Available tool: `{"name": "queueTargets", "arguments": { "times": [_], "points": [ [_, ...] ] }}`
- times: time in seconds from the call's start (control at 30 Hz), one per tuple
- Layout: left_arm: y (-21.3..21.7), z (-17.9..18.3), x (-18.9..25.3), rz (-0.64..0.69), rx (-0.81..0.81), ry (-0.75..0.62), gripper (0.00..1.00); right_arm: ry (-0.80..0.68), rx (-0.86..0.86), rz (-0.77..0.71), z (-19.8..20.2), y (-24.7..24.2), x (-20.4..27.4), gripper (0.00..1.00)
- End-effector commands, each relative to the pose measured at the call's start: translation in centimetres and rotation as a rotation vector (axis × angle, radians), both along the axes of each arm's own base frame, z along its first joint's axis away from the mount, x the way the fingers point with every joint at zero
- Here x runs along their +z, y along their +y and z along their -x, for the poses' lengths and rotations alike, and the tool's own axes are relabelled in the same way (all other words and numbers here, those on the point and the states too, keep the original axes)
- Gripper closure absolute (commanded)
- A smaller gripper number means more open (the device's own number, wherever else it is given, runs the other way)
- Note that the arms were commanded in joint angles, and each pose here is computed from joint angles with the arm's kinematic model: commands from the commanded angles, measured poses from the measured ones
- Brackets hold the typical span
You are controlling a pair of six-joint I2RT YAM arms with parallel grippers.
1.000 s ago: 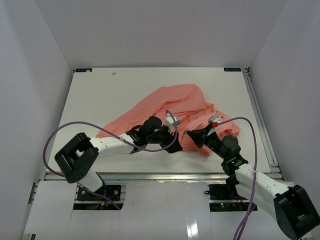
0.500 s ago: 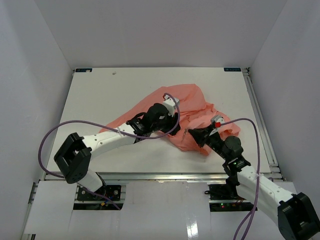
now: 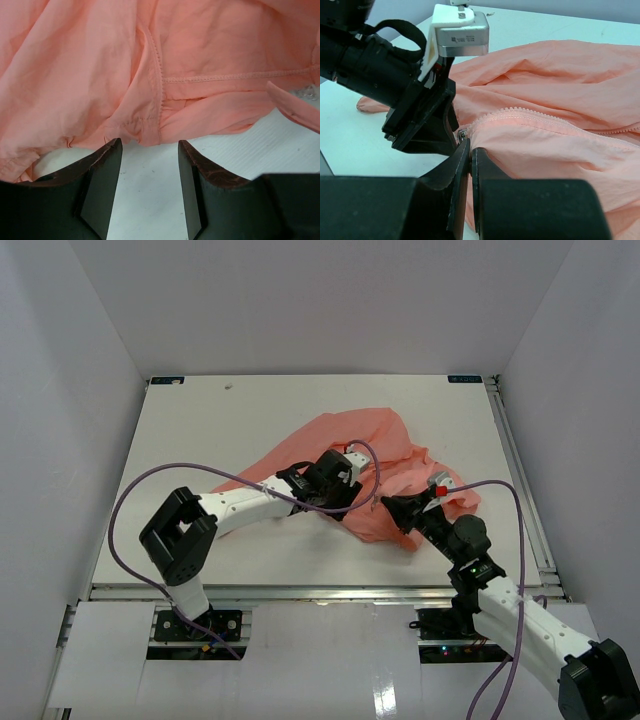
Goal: Zip up the jacket
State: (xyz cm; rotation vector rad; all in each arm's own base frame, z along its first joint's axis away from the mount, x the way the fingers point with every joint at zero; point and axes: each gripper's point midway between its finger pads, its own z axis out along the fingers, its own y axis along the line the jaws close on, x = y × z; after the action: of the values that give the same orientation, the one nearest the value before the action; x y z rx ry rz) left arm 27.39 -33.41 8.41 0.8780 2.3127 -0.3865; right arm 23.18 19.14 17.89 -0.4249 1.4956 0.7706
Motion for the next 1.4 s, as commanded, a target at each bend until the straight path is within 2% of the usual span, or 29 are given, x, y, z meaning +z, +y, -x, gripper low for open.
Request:
{"name": "queueTargets", "arguments": {
  "times": [0.0, 0.37, 0.73, 0.9, 1.0, 1.03, 1.17, 1.37],
  "points": [
    [-0.9, -1.1, 1.9, -0.005, -0.037, -0.046, 0.41, -0.034, -0.025, -0.017, -0.1, -0.5, 0.9, 0.92],
    [-0.6, -2.3, -0.1, -0.11, -0.026, -0.038, 0.46, -0.038, -0.033, -0.015, 0.0, -0.7, 0.8, 0.92],
    [-0.9, -2.0, -0.9, -0.115, -0.037, -0.013, 0.49, -0.041, -0.043, -0.016, -0.1, -0.9, 1.0, 0.92],
    [-0.9, -1.6, -1.4, -0.114, -0.051, 0.006, 0.73, -0.043, -0.047, -0.016, -0.2, -0.9, 1.1, 0.92],
    [-1.3, -1.2, -1.2, -0.092, -0.068, 0.02, 0.96, -0.041, -0.049, -0.014, -0.3, -0.9, 1.1, 0.92],
    [-1.4, -1.0, -1.0, -0.082, -0.074, 0.027, 0.99, -0.041, -0.049, -0.012, -0.3, -0.9, 1.1, 0.92],
    [-2.4, 0.0, -0.2, -0.014, -0.116, 0.062, 1.0, -0.036, -0.048, -0.007, -0.4, -0.8, 1.1, 0.92],
    [-1.9, -1.9, 2.9, 0.142, -0.013, 0.08, 1.0, -0.023, -0.006, 0.011, -0.5, 0.0, 0.6, 0.92]
  ]
}}
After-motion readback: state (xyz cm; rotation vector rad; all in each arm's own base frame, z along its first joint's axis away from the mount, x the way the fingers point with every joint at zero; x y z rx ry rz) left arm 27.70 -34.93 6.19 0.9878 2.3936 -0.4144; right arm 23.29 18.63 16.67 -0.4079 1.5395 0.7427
